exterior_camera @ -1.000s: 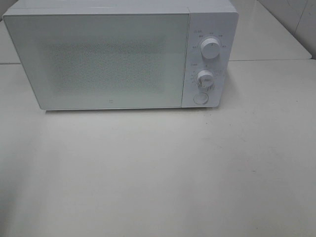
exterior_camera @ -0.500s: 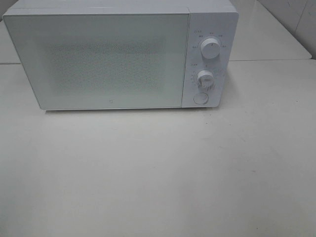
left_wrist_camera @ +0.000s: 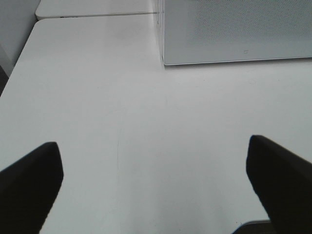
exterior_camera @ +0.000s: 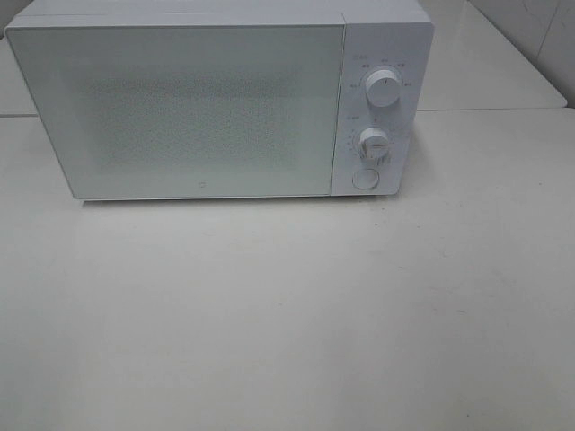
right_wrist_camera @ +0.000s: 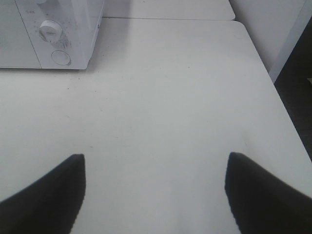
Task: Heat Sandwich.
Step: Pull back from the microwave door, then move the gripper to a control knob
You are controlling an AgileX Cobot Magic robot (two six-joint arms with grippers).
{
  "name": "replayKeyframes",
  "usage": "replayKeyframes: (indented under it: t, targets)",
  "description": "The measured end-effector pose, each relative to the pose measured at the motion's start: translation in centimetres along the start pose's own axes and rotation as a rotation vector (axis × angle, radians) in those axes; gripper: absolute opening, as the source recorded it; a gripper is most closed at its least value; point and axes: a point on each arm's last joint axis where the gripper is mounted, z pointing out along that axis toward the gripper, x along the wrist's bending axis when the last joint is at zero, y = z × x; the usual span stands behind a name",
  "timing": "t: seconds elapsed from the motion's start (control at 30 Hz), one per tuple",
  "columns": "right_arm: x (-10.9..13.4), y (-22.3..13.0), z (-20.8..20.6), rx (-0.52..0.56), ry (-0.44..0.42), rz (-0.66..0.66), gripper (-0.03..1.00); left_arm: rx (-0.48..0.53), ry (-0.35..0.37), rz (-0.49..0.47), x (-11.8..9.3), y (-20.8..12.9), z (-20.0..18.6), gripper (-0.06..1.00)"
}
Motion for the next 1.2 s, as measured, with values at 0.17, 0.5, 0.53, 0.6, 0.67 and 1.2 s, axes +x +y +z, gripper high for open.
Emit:
replayKeyframes:
  t: [0.17, 0.5, 0.53, 0.6, 0.67, 1.2]
  targets:
    - [0.0, 0.0, 0.0, 0.0, 0.0, 0.0, 0.76, 0.001, -0.001, 0.0, -0.01, -0.01, 0.0, 0.97]
    - [0.0, 0.0, 0.0, 0.0, 0.0, 0.0, 0.76, 0.001, -0.001, 0.0, -0.01, -0.01, 0.0, 0.97]
    - [0.0, 0.0, 0.0, 0.0, 0.0, 0.0, 0.76, 0.001, -0.001, 0.0, -0.01, -0.01, 0.0, 0.97]
    - [0.0, 0.0, 0.0, 0.0, 0.0, 0.0, 0.76, 0.001, -0.001, 0.0, -0.01, -0.01, 0.0, 0.97]
    - [0.0, 0.0, 0.0, 0.0, 0.0, 0.0, 0.76, 0.001, -0.001, 0.0, -0.01, -0.01, 0.0, 0.97]
    - [0.0, 0.0, 0.0, 0.0, 0.0, 0.0, 0.76, 0.001, -0.002, -0.001, -0.02, -0.01, 0.0, 0.97]
